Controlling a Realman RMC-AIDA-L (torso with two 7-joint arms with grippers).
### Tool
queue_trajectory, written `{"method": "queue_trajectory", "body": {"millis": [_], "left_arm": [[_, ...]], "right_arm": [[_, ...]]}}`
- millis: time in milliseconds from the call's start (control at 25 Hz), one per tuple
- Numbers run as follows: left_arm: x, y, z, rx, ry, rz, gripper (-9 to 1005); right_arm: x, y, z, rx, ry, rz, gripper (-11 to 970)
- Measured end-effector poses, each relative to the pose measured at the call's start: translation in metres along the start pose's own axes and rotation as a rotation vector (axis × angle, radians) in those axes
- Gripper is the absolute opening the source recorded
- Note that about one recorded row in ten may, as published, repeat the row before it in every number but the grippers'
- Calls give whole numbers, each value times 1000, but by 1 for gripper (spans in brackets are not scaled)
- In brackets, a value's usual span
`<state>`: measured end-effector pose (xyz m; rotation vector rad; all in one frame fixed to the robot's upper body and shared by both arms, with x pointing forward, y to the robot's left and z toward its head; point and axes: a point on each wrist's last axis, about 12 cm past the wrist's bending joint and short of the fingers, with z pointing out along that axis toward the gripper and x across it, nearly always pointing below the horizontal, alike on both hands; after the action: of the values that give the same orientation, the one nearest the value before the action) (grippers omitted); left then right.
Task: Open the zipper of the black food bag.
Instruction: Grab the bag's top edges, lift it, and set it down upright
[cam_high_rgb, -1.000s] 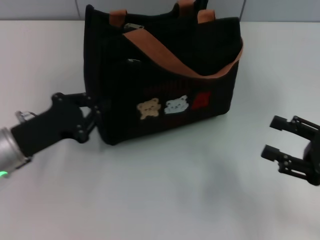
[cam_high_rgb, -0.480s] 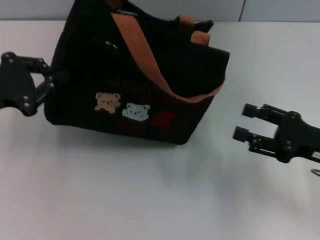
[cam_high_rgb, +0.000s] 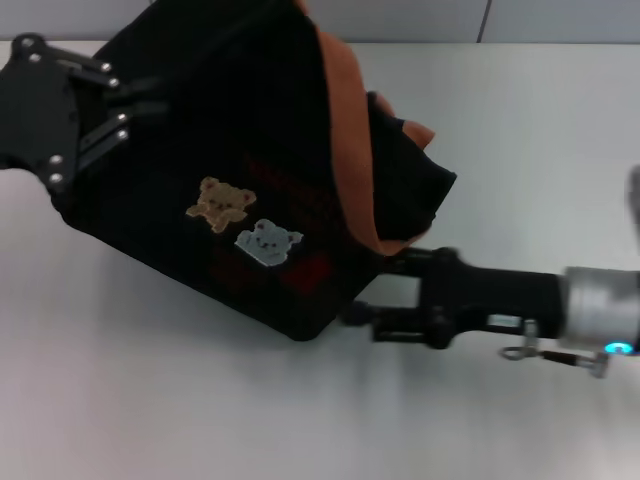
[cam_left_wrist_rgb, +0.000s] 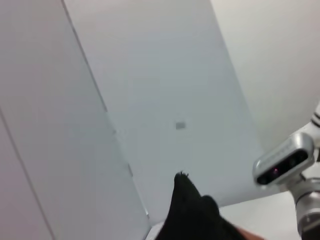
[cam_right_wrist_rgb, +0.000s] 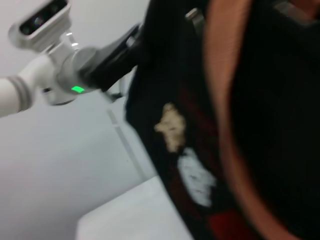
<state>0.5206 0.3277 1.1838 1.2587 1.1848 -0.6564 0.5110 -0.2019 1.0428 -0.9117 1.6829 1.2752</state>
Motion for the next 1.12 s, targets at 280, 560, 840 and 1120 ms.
{"method": "queue_trajectory", "body": {"millis": [280, 560, 840, 1120], "left_arm": [[-4, 5, 20, 50, -15, 23, 83], [2, 2, 21, 71, 31, 9, 83], [9, -1, 35, 103, 49, -10, 74], [13, 1, 48, 120, 57, -15, 74]], "right_arm": [[-6, 11, 34, -151, 80, 20, 746], [0, 21, -25, -169, 15, 31, 745], [-5, 30, -80, -103, -130, -22, 745], [-16, 26, -106, 11, -264, -92, 745]]}}
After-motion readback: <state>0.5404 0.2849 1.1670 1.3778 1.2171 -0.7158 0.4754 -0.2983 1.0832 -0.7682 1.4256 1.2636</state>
